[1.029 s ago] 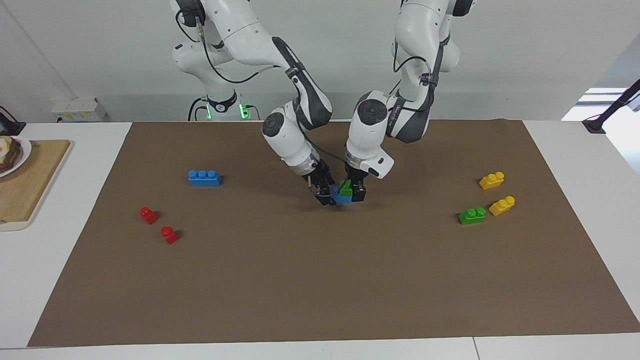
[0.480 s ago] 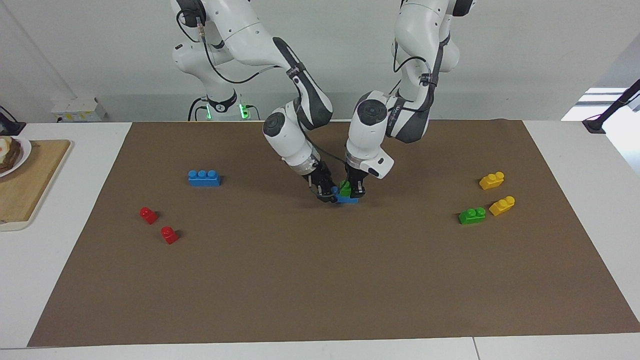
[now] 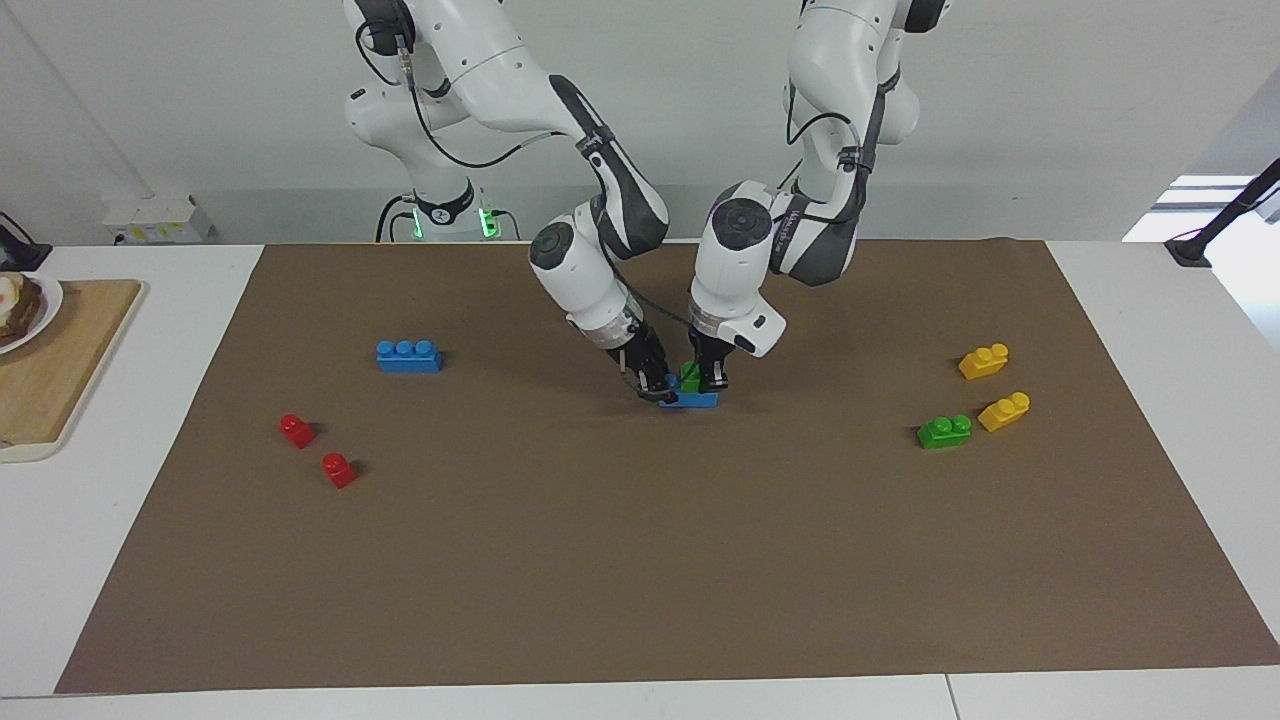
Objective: Remove green block with left arm and hold with right
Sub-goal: 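Pull the green brick away with the left gripper while the right gripper pulls blue, then set the green brick by the yellow bricks while the right gripper sets blue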
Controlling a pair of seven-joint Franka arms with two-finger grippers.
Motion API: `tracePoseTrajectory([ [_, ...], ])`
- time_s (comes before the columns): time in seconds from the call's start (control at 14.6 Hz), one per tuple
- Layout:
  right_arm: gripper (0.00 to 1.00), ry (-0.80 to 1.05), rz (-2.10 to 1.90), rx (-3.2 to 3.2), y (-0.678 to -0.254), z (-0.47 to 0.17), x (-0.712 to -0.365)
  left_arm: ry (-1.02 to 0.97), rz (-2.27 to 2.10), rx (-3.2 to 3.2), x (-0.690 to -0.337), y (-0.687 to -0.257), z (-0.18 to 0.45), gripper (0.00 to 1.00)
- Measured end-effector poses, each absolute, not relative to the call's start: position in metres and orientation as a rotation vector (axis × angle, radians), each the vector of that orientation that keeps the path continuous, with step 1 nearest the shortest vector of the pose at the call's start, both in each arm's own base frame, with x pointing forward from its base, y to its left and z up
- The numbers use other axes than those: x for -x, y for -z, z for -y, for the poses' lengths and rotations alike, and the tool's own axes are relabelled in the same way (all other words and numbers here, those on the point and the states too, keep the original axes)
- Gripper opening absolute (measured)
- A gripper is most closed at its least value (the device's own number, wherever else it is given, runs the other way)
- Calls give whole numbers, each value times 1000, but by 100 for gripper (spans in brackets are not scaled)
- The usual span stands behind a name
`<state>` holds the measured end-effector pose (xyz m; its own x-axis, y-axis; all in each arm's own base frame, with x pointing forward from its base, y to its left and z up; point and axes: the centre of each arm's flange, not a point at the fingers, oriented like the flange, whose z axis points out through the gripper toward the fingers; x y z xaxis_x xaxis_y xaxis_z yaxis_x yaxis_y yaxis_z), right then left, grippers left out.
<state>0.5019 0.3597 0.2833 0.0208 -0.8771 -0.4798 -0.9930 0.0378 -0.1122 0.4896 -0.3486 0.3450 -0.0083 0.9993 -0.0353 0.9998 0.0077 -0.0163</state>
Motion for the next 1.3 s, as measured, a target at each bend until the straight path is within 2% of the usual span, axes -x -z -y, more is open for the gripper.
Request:
tracePoseTrajectory([
  [0.34,35,-355,-1892,1886,-285,-357,-505,50,-2179,-2222,-493,-351,351,37],
  [0.89,35,-344,-1893,1877,-285,-355,-508,56,-2030,-2398,-508,-409,337,36],
  [1.1,35,-367,-1858,1878,-308,-359,-523,100,-1862,-2603,-506,-444,293,36],
  [1.3,35,-353,-1785,1957,-365,-318,-561,137,-1721,-2719,-510,-461,244,36],
])
